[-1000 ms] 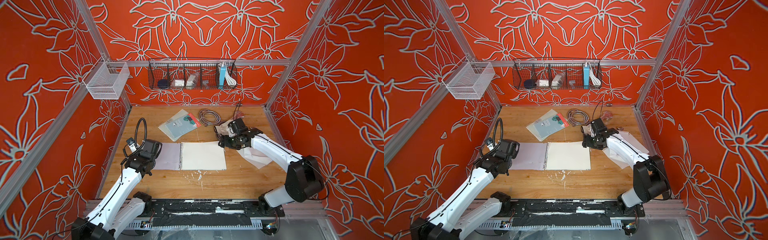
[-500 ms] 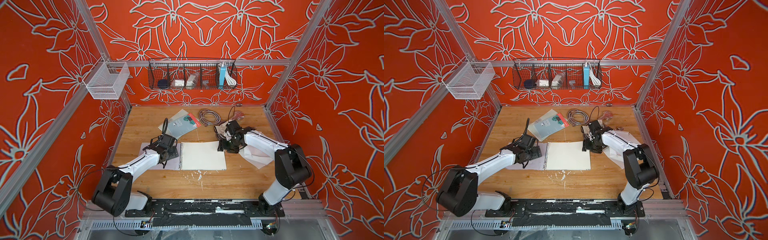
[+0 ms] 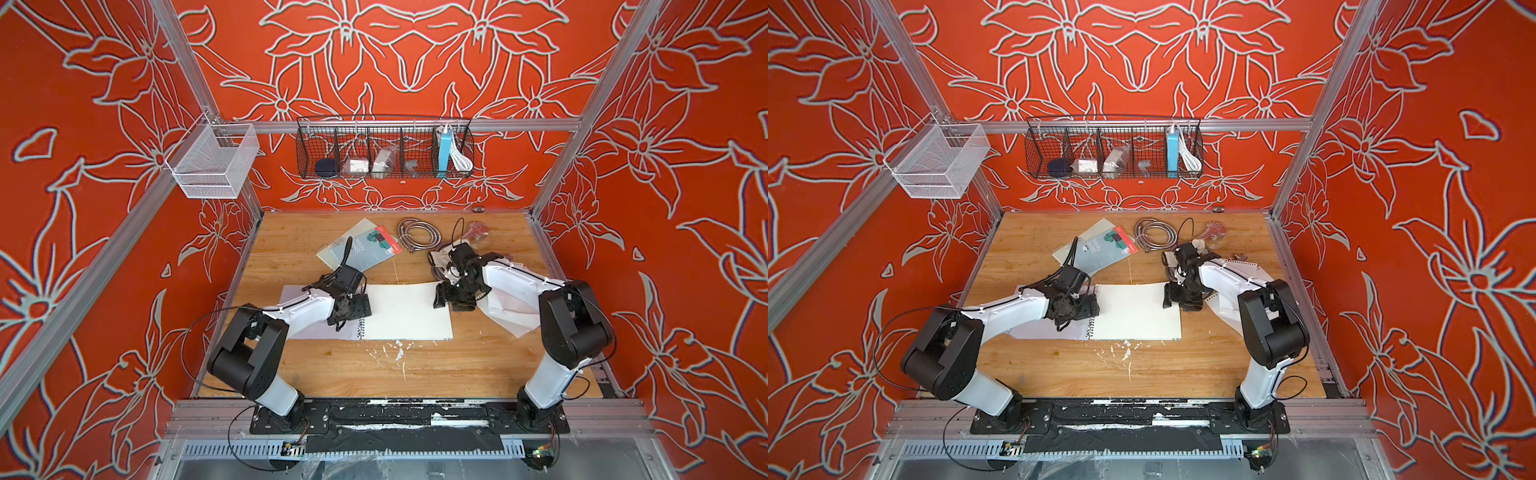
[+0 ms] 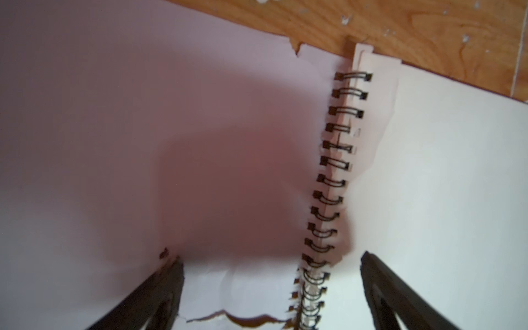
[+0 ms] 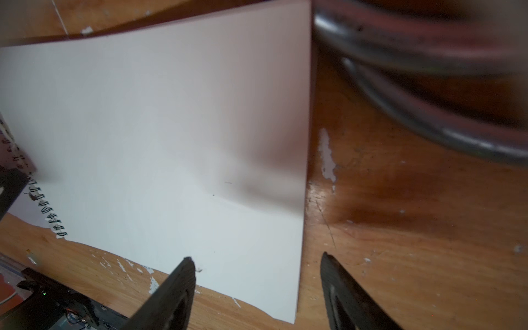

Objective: Tear off pages from different notebooks
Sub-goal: Tear off the paper from the notebook.

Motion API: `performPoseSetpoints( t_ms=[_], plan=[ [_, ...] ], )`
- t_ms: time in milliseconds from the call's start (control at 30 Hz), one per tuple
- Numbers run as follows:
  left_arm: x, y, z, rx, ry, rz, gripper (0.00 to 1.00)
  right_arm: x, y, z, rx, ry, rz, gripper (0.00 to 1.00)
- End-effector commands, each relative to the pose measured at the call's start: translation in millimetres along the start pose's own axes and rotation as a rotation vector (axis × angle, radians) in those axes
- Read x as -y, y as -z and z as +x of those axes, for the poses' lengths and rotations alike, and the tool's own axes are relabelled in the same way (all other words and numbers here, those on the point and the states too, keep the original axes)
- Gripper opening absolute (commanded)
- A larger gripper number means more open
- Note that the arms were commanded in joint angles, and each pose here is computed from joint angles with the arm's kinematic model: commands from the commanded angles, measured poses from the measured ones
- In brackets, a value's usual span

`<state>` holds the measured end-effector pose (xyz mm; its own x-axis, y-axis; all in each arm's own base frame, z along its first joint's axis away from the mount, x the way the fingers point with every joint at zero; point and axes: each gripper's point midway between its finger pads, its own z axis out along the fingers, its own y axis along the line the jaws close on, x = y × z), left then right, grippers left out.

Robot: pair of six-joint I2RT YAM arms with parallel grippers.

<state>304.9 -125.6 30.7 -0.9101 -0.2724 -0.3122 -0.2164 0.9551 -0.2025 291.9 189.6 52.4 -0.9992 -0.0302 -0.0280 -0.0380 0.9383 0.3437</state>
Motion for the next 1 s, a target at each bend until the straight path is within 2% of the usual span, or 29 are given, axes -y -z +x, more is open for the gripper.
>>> performPoseSetpoints(
  t_ms=[0, 500, 967],
  plan=[
    [7.9, 0.7, -1.1, -0.014, -0.025, 0.014, 0.92, -2.6, -1.2, -0.8, -0.026, 0.008, -0.011, 0.72],
    [9.6, -3.3, -0.7, -0.028, -0.035, 0.008, 0.92, -9.6, -6.5, -0.9, -0.049, 0.029, -0.034, 0.70],
    [13.5, -5.1, -2.3, -0.032, -0.046, 0.011, 0.91, -13.3, 2.4, 5.8, -0.067, 0.114, 0.055, 0.71]
  ],
)
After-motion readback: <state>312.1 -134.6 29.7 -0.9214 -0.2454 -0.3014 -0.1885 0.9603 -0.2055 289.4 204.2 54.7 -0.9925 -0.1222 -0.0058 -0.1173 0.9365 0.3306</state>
